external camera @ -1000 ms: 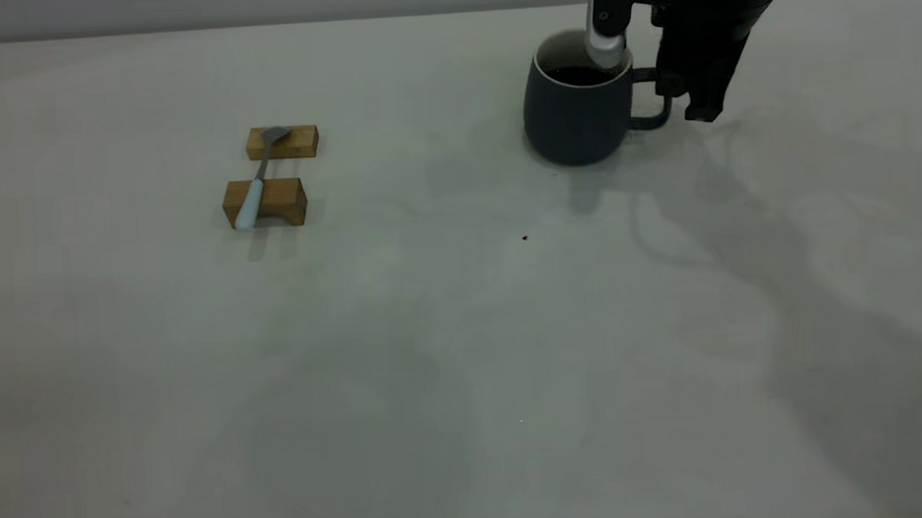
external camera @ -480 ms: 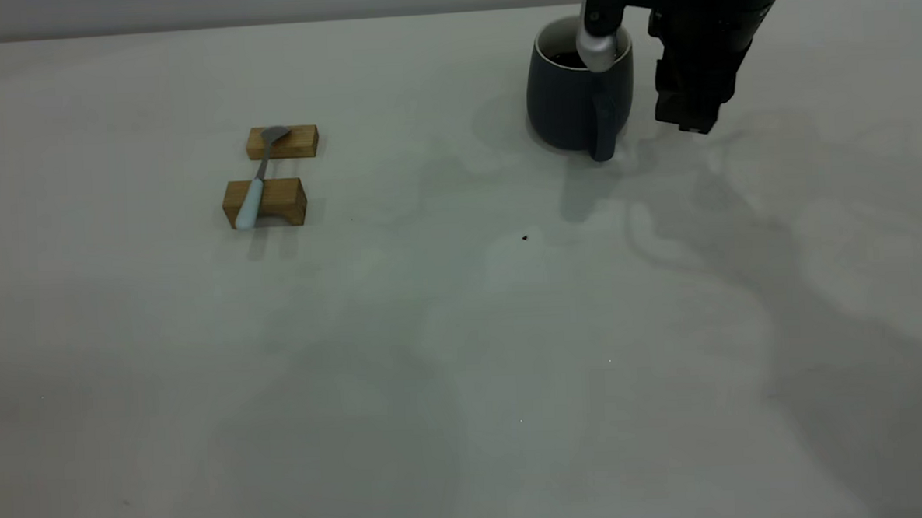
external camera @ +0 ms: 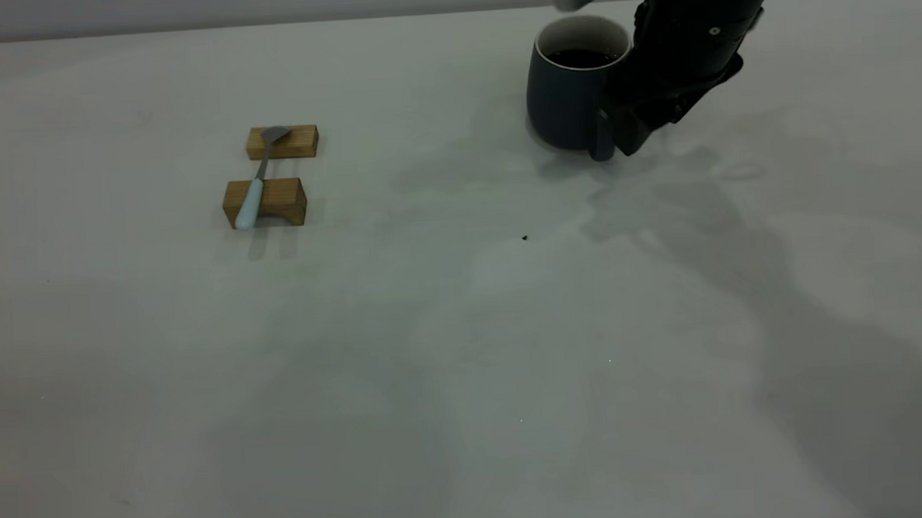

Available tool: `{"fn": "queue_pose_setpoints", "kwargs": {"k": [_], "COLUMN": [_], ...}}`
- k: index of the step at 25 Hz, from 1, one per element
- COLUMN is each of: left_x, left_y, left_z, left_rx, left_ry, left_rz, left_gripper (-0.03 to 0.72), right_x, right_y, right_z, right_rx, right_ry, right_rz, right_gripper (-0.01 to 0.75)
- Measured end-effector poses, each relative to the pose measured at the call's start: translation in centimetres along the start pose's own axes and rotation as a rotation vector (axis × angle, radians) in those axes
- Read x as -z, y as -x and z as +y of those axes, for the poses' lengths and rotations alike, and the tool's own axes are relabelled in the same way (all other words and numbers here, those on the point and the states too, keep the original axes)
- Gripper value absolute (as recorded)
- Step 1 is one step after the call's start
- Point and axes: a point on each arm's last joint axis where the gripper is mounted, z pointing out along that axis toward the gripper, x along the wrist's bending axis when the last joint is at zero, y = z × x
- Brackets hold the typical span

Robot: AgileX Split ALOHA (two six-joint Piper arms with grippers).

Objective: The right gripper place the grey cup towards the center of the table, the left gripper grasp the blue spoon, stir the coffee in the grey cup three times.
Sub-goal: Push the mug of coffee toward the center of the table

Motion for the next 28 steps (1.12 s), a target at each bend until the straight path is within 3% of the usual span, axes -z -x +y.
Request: {"fn": "queue_pose_setpoints", "kwargs": {"k": [5,10,20,23,28], "left_x": [0.0,0.0,0.0,0.0,0.0], "left_y": [0.0,0.0,0.0,0.0,0.0], "left_z": [0.0,0.0,0.0,0.0,0.0], "left_rx": [0.000,0.000,0.000,0.000,0.000], "left_ry": [0.000,0.000,0.000,0.000,0.000], "left_rz": [0.000,0.000,0.000,0.000,0.000], "left_gripper": [0.507,0.507,0.507,0.507,0.507], "right_x": [0.0,0.1,-1.0,-1.4,-1.4], "right_y": [-0.4,-0.6,-0.3,-0.2,-0.2], "right_z": [0.3,0.8,0.8,0.7,0.7], "right_rx": [-0.269,-0.439,-0.493,-0.488,-0.418], "right_ry": [0.026,0.063,0.131,0.133,0.139], "right_rz": [0.045,0.088,0.056,0.050,0.042], "right_gripper": [0.555,0.555,0.546,0.477,0.213]}}
